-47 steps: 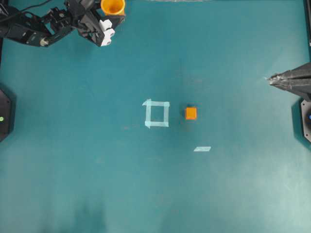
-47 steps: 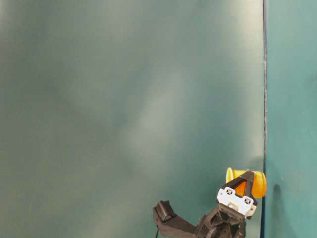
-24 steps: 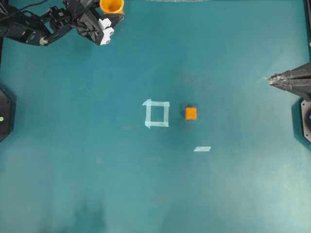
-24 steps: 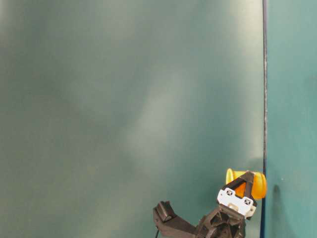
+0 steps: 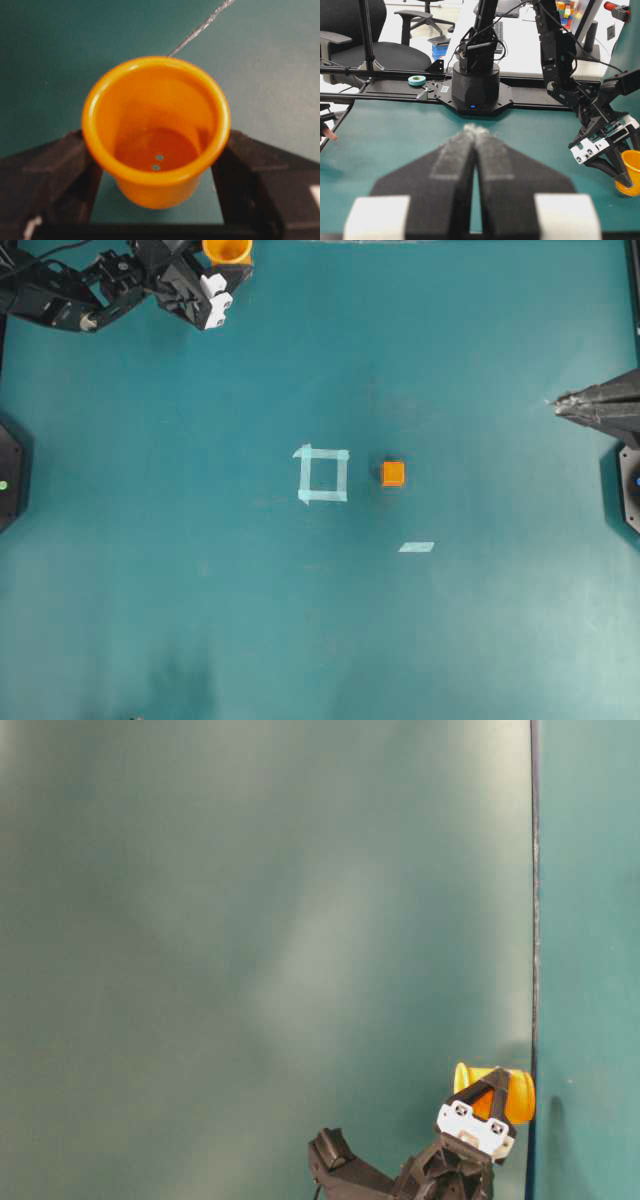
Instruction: Move the cup backward with left arm.
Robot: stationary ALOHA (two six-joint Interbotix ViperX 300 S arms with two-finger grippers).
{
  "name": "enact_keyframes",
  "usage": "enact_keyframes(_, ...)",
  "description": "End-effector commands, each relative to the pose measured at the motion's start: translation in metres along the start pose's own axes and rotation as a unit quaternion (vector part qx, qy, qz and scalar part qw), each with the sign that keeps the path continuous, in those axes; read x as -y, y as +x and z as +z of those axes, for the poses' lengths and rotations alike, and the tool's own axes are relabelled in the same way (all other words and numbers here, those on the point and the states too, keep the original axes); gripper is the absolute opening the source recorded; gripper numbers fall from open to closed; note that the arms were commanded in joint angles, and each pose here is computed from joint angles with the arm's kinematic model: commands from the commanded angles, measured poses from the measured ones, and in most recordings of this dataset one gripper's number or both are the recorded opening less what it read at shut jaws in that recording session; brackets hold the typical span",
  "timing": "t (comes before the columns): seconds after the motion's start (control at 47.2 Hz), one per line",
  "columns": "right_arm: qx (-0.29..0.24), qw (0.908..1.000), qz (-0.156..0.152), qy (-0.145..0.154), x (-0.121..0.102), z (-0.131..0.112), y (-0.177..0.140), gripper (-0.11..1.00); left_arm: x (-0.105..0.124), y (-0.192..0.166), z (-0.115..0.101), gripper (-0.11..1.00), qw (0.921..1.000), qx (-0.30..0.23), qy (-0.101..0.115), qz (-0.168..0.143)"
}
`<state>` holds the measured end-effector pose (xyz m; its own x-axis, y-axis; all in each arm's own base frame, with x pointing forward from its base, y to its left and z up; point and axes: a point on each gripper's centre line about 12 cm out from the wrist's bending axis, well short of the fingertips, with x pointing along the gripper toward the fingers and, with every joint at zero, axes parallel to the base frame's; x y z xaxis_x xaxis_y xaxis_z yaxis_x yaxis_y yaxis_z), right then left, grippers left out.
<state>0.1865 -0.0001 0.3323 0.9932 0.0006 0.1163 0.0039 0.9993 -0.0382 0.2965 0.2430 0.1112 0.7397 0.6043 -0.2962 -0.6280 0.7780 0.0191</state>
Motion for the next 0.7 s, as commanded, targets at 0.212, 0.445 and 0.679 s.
enact_keyframes(0.212,0.018,0.9998,-0.001,-0.002,0.0008,0.0139,0.0018,0.00,-0.0017,0.0012,0.0100,0.63,0.9998,0.018,0.002,0.002)
enact_keyframes(0.445,0.016,0.9999,-0.001,-0.002,0.0008,0.0134,0.0021,0.00,-0.0023,0.0009,0.0094,0.63,0.9999,0.017,0.002,0.002)
enact_keyframes(0.679,0.015,0.9999,-0.001,-0.002,0.0008,0.0132,0.0021,0.00,-0.0023,0.0009,0.0094,0.63,0.9999,0.017,0.002,0.002)
